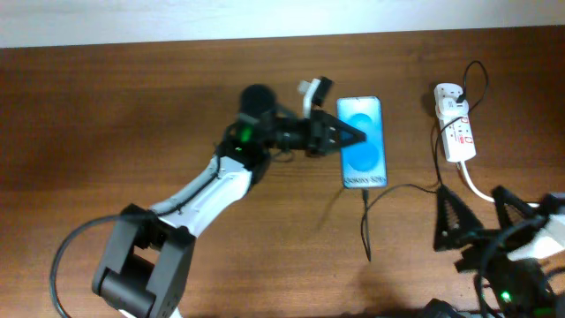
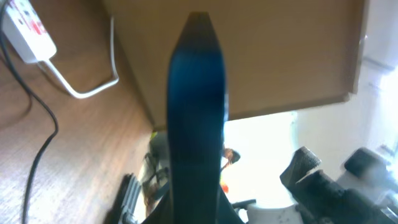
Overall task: Plug charger to phone and switch on socket
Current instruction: 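Lower the charging phone onto the table with the left gripper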
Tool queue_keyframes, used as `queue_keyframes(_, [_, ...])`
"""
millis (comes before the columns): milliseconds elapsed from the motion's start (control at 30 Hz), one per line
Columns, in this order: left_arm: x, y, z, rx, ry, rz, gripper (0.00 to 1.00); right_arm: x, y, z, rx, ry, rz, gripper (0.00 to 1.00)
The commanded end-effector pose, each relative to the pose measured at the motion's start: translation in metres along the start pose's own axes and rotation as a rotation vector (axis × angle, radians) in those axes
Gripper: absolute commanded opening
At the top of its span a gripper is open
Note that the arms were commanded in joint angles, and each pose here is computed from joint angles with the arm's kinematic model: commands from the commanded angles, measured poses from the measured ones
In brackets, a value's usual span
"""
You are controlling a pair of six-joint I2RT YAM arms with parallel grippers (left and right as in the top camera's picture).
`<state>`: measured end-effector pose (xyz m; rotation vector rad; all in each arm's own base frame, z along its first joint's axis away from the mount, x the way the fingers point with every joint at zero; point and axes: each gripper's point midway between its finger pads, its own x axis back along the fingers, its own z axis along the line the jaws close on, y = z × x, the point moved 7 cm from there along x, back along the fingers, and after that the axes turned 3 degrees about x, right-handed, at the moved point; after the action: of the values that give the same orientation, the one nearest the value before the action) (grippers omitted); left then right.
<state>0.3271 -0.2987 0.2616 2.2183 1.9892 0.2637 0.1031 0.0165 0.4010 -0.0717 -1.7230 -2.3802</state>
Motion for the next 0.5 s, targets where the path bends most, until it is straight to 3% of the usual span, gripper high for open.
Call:
queue_keyframes(0, [-0.012,0.014,-0.006,-0.249,0.244,-0.102,0.0,0.012,0.003,-0.014,-0.043,-0.059,-0.041,0.99])
queue_keyframes(67, [0.004,0.019,0.021,-0.248,0.46,-0.137,0.0,0.013,0.001,-0.017,-0.037,-0.077,-0.036,0.99])
queue_keyframes(233, [0.065,0.031,0.104,-0.128,0.683,-0.121,0.0,0.012,0.001,-0.017,-0.061,-0.08,-0.037,0.99])
queue_keyframes(467, [0.081,0.013,0.199,0.059,0.554,0.028,0.0,0.007,-0.002,-0.015,-0.084,-0.091,-0.015,0.99])
